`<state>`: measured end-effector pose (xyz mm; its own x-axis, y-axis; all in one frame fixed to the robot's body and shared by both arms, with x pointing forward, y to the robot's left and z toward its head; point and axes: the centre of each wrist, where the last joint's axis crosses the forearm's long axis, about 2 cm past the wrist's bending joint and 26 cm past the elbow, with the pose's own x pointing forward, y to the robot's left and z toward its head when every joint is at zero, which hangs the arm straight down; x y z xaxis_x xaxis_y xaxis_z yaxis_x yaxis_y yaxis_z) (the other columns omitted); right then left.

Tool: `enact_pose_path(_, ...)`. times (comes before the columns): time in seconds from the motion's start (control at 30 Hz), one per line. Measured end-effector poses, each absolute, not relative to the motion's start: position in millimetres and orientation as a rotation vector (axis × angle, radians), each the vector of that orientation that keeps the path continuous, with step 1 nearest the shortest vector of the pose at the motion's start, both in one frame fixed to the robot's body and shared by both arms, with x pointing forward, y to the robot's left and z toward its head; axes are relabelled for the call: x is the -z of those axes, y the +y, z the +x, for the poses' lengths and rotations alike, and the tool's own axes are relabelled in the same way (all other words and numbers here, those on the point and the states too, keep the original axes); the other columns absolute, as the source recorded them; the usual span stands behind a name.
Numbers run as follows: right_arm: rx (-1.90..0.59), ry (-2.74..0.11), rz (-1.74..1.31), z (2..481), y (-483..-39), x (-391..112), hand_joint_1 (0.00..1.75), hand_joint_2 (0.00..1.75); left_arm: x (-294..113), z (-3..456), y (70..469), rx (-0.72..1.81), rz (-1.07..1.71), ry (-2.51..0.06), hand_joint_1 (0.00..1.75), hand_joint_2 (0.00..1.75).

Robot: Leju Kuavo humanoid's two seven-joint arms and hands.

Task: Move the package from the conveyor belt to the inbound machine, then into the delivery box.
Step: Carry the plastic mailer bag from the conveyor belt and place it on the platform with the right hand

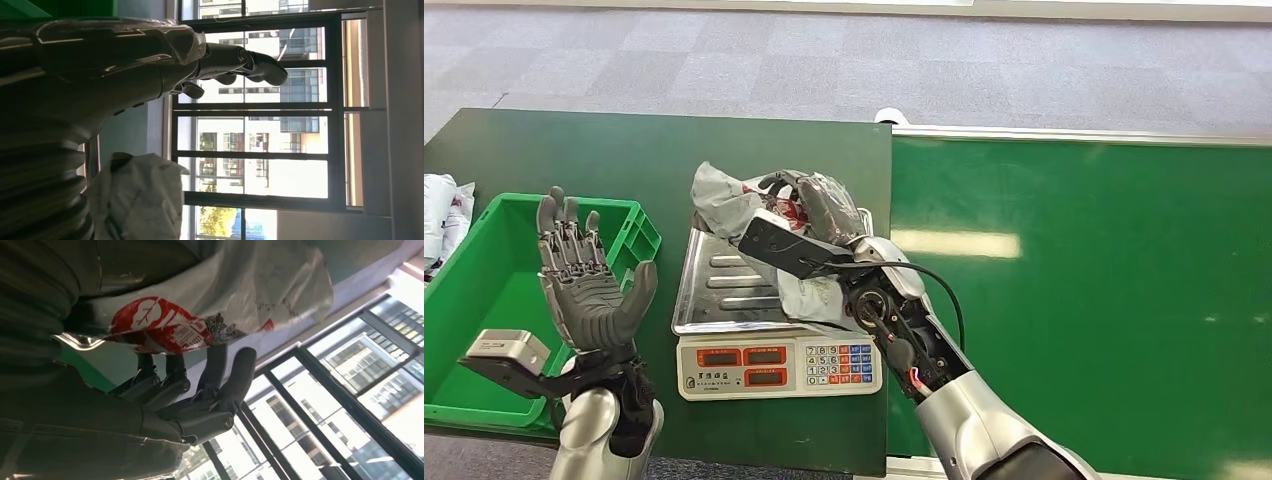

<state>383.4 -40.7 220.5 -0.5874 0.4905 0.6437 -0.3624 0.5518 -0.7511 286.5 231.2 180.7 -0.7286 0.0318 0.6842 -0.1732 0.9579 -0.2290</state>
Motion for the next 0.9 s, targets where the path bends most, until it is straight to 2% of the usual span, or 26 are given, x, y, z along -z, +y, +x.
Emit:
enact_pose_path(0.27, -1.113, -1.810, -0.115, 387.6, -45.7, -209.8, 0.00, 1.75, -182.5, 282.2, 238.0, -0.380, 0.136, -2.352, 0.00, 1.75)
enact_pose_path(0.53, -1.010, -1.996, -0.029, 386.3, -48.3, -210.4, 0.00, 1.75, -183.9, 282.3, 237.2, -0.378, 0.127, -2.348, 0.00, 1.75)
enact_pose_path(0.9, -0.976, -2.022, -0.017, 384.2, -49.0, -211.2, 0.00, 1.75, -184.3, 282.3, 235.7, -0.382, 0.127, -2.347, 0.00, 1.75)
